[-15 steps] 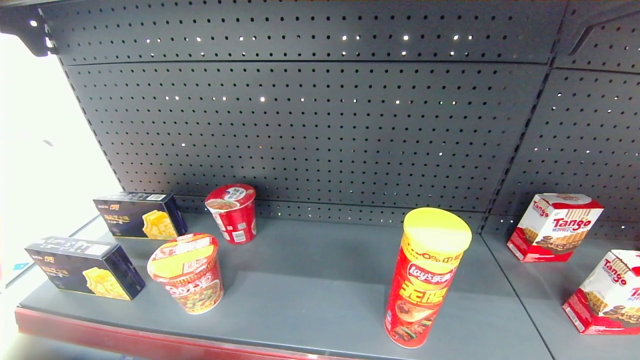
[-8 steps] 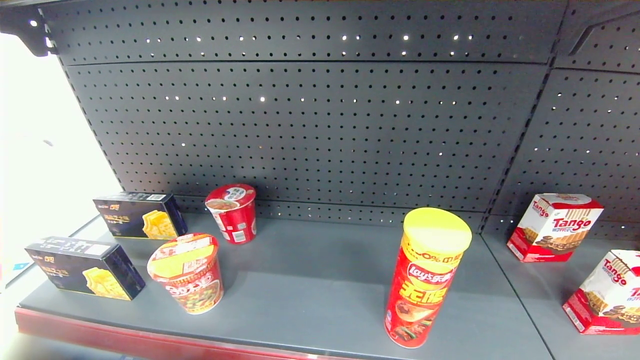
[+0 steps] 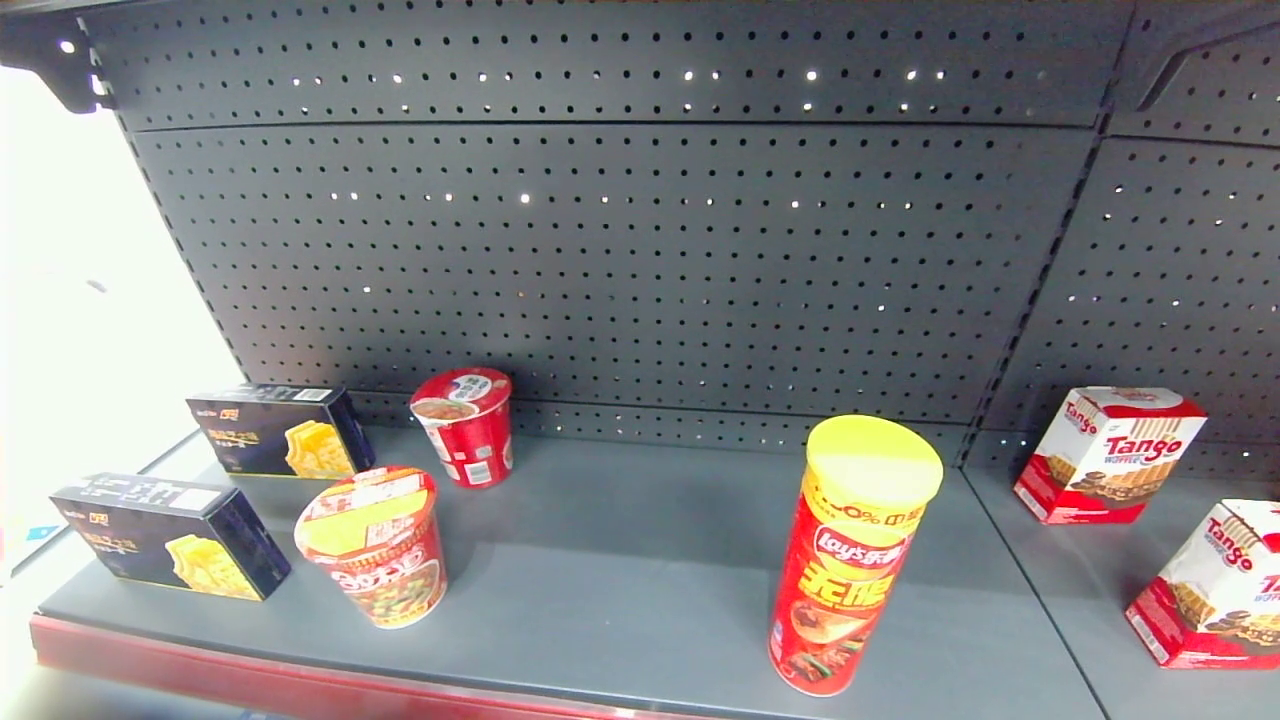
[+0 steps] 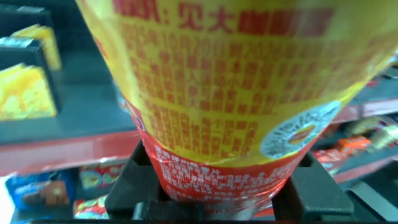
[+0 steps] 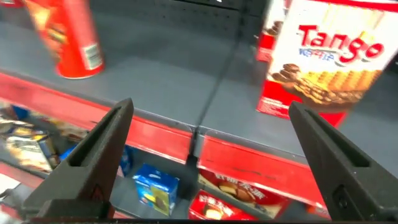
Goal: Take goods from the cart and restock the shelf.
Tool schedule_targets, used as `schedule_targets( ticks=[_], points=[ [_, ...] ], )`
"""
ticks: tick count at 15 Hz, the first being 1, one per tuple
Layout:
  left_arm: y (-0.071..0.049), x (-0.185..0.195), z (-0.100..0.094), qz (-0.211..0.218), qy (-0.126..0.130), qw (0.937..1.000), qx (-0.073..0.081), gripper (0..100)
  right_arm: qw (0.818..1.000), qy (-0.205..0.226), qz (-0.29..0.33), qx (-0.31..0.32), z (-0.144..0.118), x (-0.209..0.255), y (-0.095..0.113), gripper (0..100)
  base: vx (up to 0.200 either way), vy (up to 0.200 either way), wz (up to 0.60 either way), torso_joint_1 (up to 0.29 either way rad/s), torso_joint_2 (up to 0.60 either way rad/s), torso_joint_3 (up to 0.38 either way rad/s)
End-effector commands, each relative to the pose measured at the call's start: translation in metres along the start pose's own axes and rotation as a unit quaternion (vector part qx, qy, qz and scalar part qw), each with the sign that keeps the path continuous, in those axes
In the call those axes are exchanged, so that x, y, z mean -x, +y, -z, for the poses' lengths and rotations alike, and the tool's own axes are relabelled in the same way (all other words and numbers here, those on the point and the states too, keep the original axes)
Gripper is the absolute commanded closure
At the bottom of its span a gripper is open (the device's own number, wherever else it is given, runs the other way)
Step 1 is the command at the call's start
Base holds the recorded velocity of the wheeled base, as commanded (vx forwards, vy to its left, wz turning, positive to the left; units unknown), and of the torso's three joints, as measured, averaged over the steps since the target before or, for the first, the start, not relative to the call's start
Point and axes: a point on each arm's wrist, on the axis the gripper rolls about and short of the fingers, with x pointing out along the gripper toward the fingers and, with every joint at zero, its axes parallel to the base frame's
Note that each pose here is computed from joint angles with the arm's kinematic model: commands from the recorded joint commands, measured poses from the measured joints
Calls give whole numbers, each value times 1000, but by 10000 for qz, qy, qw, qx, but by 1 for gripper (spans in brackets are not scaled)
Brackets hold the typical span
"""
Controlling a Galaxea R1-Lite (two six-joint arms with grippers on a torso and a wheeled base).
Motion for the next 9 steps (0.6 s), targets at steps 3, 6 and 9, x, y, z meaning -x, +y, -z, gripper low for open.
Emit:
schedule_targets(
  ticks=[3,6,9],
  points=[
    [-5,-14,-30,490,288,9984,49,100,9975,262,655,-26,-1,-4,2,0,0,0,0,0,0,0],
    [-4,-41,-45,866,518,9949,-56,100,9951,-132,977,-65,0,2,5,0,0,0,0,0,0,0],
    [-1,-66,-56,1074,604,9924,-28,100,9947,-166,934,-394,0,2,5,0,0,0,0,0,0,0]
  ],
)
